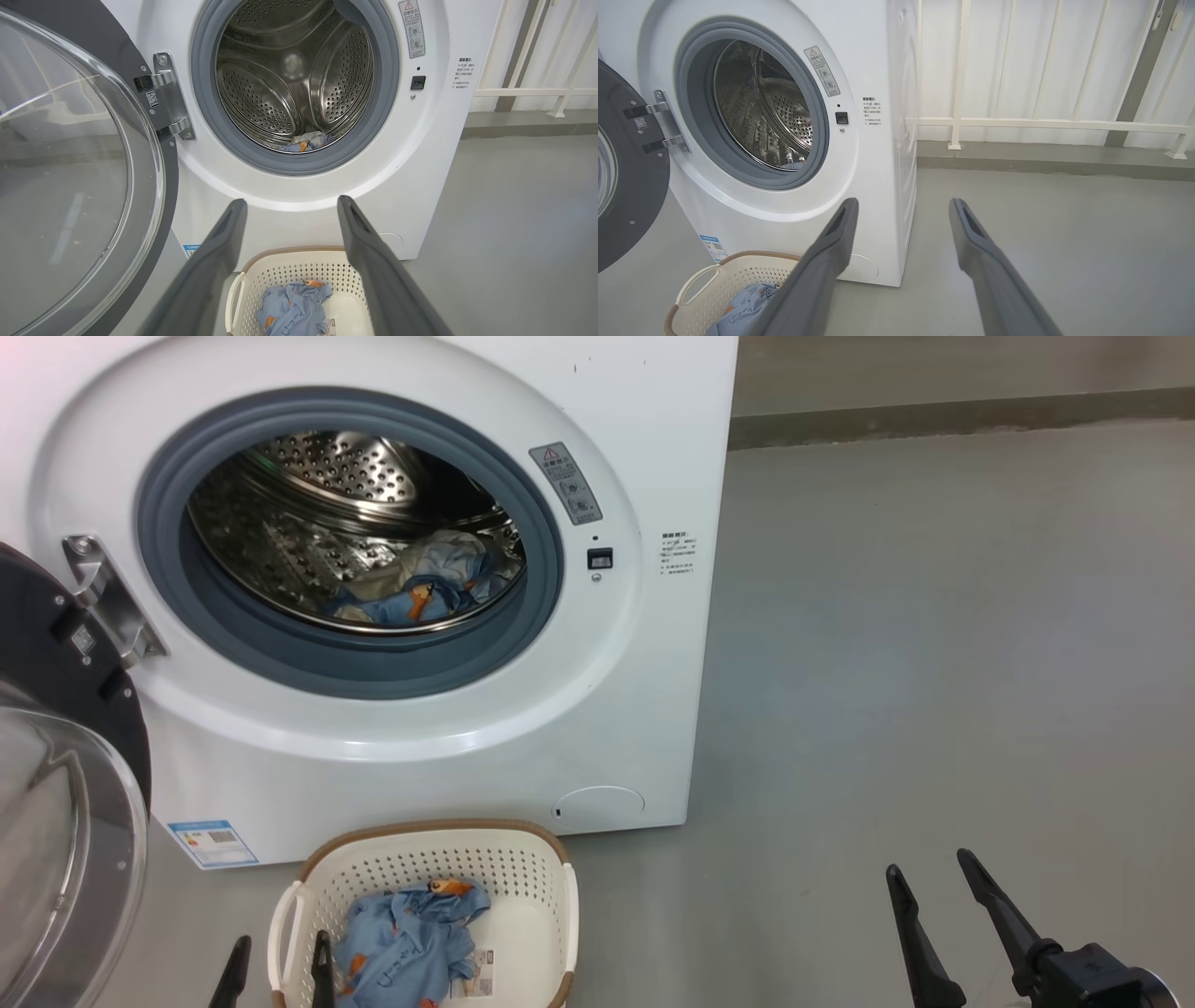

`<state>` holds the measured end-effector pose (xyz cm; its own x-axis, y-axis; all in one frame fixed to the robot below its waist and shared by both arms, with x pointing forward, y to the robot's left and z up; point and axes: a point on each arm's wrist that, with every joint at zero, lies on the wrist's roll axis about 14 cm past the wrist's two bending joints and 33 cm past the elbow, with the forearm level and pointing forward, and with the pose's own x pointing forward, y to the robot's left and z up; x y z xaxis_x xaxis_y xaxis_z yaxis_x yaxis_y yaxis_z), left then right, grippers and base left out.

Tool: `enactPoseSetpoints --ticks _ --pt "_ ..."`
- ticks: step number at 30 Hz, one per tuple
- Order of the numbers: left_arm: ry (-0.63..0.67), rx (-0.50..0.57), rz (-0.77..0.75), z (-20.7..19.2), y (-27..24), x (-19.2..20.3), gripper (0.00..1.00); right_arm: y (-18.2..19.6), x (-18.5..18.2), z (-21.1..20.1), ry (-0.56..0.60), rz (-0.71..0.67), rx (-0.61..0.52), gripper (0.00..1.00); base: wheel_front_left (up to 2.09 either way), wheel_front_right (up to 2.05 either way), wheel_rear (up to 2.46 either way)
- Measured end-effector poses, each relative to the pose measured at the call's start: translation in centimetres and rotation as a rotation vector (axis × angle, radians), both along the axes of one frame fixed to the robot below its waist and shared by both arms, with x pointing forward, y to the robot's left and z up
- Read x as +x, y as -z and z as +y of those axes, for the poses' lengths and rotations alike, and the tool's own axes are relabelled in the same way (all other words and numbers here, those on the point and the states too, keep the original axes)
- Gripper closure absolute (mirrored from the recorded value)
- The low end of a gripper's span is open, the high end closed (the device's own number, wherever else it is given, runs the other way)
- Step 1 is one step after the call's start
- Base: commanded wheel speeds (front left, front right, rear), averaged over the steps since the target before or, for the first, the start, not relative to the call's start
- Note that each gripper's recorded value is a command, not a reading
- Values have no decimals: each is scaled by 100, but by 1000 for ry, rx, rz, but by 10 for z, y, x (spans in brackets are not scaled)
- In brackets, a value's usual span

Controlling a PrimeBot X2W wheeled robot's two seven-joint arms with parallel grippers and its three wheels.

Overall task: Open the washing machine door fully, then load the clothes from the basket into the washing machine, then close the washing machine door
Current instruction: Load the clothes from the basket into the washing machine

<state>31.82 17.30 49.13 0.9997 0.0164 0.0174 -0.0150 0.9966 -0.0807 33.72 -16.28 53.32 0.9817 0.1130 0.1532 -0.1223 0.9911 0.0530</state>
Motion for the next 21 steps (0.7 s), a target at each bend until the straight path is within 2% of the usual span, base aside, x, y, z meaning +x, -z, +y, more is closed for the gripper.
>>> enactPoseSetpoints --ticks 12,16,21 --pt "53 -22 122 -13 38 16 0 10 6 -1 1 38 9 0 0 0 0" --pt "59 -15 234 -17 68 28 0 14 12 -1 3 51 8 0 0 0 0" --pt "182 -24 363 -51 105 59 0 11 40 -1 -7 35 -5 0 0 0 0"
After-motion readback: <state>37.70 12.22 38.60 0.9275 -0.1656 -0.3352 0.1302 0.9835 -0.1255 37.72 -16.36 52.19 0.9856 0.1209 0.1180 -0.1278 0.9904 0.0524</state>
